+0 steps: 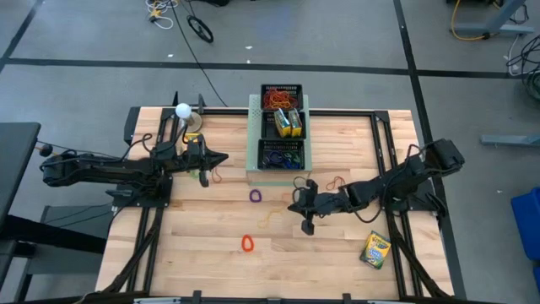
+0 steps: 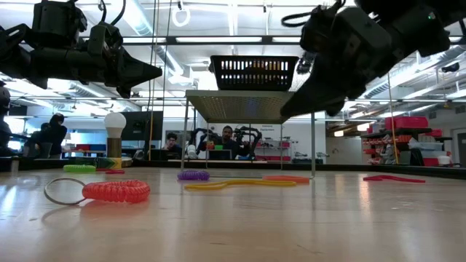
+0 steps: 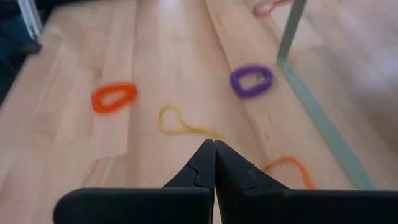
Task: Pick & Place Office Desk Supplies
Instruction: Put the orange rubber band into the top black bin on the shelf
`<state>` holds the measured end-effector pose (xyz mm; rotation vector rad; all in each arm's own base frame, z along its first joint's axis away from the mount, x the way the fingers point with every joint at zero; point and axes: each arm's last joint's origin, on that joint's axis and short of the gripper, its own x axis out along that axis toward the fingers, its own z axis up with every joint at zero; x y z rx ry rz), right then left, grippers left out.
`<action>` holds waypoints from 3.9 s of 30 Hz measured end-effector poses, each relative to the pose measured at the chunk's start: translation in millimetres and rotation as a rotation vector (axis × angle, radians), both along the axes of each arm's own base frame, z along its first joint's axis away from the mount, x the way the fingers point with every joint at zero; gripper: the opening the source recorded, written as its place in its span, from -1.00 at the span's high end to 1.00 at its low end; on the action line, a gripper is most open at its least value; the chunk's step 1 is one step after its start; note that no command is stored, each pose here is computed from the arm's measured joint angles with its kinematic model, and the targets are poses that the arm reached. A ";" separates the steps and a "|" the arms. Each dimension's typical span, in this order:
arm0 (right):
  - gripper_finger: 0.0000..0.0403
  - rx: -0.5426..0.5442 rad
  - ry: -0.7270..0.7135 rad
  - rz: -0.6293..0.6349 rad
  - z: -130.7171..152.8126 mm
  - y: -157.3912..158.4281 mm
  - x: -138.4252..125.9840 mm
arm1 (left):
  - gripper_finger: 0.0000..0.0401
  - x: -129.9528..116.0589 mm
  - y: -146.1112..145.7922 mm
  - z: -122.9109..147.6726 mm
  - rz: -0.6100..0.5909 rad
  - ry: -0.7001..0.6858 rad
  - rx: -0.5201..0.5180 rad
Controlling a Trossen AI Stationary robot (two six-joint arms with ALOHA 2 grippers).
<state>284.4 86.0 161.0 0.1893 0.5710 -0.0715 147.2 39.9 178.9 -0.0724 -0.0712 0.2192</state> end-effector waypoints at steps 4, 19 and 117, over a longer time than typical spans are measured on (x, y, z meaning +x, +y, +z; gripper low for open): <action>0.98 -0.005 0.018 0.006 -2.5 4.9 13.3 | 0.90 0.0 0.0 0.0 0.000 0.000 0.000; 0.98 -0.021 -0.025 -0.118 13.0 -14.3 39.3 | 0.90 0.1 0.0 0.0 0.000 0.000 0.000; 0.25 -0.131 0.210 -0.134 -56.9 -5.1 2.9 | 0.90 0.3 -1.1 -0.5 -0.047 -0.031 -0.182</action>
